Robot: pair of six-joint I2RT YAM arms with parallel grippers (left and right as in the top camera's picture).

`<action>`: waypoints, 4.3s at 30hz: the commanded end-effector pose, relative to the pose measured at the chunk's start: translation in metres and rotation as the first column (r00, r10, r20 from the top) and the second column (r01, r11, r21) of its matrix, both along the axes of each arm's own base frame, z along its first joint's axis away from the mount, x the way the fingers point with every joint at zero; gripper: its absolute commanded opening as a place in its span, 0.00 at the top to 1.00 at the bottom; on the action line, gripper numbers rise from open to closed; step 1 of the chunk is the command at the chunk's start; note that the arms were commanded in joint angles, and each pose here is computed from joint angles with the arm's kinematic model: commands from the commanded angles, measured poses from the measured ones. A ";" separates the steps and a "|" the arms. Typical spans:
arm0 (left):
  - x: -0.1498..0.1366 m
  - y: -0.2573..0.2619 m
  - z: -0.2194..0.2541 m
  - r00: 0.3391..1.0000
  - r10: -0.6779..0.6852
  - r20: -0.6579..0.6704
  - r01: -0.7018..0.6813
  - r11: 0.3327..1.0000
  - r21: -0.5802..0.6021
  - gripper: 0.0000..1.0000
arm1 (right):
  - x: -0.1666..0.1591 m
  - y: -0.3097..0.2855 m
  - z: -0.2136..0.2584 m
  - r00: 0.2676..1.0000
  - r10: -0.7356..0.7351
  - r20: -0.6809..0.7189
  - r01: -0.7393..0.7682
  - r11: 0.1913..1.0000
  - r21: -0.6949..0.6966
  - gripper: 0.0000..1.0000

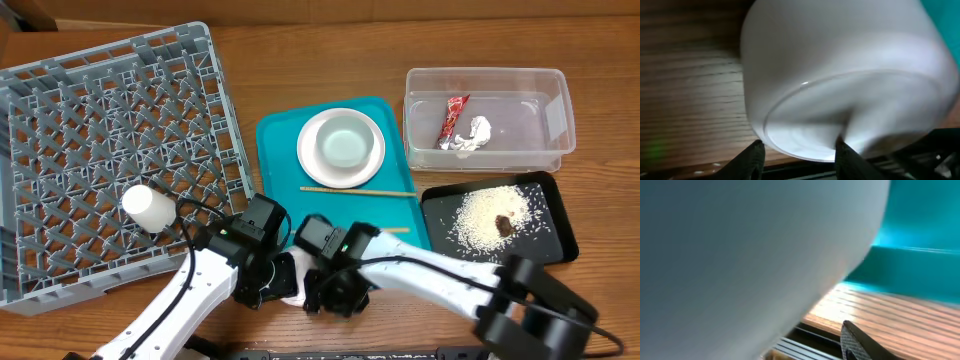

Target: Sort waste into correct bins and load items into the dishwasher

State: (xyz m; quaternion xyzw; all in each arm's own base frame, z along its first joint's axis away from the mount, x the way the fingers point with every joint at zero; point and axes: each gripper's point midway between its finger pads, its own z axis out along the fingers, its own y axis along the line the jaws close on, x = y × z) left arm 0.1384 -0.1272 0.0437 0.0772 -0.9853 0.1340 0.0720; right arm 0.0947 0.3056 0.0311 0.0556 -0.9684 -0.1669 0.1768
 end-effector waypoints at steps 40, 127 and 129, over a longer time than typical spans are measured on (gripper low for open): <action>-0.009 0.007 -0.019 0.999 -0.031 -0.036 0.032 0.999 0.043 0.52 | 0.072 -0.028 0.008 0.990 -0.038 -0.136 0.100 0.870 0.482 0.33; 0.040 0.014 0.063 0.981 -0.086 0.173 0.065 0.990 0.124 0.41 | 0.059 -0.055 0.039 0.990 -0.028 0.139 0.003 0.984 0.176 0.57; 0.041 0.014 0.063 0.981 -0.086 0.175 0.065 0.990 0.123 0.35 | 0.057 -0.062 0.039 0.989 -0.006 0.145 -0.016 0.989 0.145 0.57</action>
